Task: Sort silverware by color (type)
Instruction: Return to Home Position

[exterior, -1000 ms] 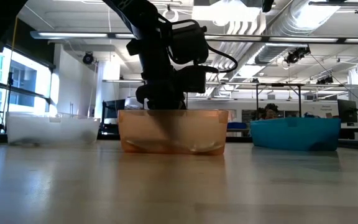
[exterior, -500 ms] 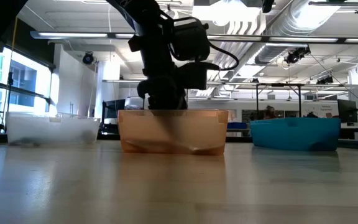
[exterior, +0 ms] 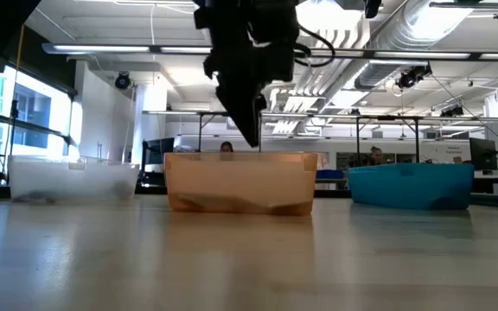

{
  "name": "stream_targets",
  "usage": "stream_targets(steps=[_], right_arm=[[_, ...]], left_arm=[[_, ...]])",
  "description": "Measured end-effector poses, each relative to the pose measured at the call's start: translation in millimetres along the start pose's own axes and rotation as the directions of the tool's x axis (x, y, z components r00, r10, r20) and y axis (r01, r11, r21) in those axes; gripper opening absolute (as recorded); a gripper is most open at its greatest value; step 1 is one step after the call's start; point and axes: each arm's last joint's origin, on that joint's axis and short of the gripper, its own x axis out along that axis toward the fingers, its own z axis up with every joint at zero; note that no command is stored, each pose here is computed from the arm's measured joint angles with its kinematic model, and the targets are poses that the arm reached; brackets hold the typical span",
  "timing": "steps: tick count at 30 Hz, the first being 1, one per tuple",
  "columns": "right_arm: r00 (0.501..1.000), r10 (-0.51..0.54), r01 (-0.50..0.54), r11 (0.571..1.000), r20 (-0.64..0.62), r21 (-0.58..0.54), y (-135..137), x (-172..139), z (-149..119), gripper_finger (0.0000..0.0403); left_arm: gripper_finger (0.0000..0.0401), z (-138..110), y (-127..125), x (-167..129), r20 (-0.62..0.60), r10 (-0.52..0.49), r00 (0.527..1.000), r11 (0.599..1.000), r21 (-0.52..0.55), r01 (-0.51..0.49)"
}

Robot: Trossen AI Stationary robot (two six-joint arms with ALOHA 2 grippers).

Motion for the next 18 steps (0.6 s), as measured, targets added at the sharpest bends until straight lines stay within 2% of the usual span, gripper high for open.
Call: stream_targets(steps=[5,11,18], right_arm=[[1.0,0.0,0.0,1.0,0.0,0.0,0.0,0.0,-0.1,0.0134],[1.0,-0.002,0.001,1.0,-0.008,-0.004,-0.2,0.0,-0.9,0.0134],[1.0,-0.002,0.002,1.0,-0.012,-0.007,-0.2,0.0,-1.2,0.0134]], left_arm=[[0.012,-3.0,7.7,-29.4,0.051,0.021,0.998,0.999,-0.034,-0.02],[0.0119,-10.9,14.1,-71.4,0.148,0.062,0.987,0.991,-0.123,-0.044],[0.0119,-21.0,10.6,-131.2,0.348,0.077,0.934,0.986,-0.166,-0.019]])
